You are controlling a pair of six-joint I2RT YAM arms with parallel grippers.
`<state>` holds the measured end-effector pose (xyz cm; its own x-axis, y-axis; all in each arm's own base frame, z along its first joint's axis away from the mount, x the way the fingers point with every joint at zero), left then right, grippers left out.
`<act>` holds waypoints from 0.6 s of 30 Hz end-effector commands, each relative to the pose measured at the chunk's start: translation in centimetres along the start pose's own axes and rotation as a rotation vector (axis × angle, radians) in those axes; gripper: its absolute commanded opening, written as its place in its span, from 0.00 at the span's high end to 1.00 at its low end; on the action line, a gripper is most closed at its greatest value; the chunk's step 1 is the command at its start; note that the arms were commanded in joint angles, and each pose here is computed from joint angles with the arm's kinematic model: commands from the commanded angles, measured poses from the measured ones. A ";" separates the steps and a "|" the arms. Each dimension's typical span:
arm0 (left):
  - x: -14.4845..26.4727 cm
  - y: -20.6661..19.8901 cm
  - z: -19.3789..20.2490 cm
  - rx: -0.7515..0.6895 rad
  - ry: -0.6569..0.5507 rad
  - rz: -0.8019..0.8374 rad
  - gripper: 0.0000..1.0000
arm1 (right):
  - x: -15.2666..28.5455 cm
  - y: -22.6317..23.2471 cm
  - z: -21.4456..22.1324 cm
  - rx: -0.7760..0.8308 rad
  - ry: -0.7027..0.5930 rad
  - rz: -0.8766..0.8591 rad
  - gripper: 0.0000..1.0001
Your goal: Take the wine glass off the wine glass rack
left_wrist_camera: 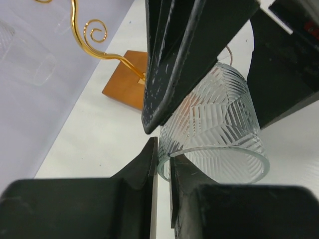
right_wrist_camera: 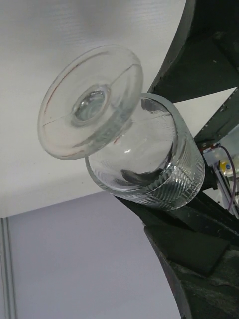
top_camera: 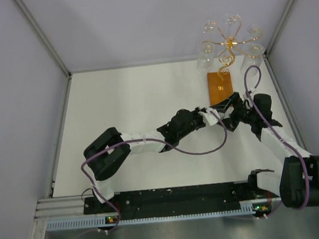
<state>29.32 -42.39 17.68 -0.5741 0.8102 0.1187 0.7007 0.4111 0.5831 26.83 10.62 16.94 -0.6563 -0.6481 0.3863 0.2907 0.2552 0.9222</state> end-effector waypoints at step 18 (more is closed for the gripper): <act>16.4 10.4 2.8 0.077 0.462 0.296 1.00 | 7.6 2.1 0.7 0.906 -0.177 0.091 0.01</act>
<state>29.25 -27.23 21.99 -0.5390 0.6753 0.5035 0.8189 0.2802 0.5009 22.03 8.70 21.03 -0.7179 -0.5853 0.3769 -0.1589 0.6648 0.7299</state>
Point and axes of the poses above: each gripper's point midway between its finger pads, its own x axis back along the fingers, its own y axis along the line the jaws close on, z = x × y, the point moved 4 cm from there along x, back along the fingers, and after that the axes turned 6 degrees about -x, right-handed, at the moved point
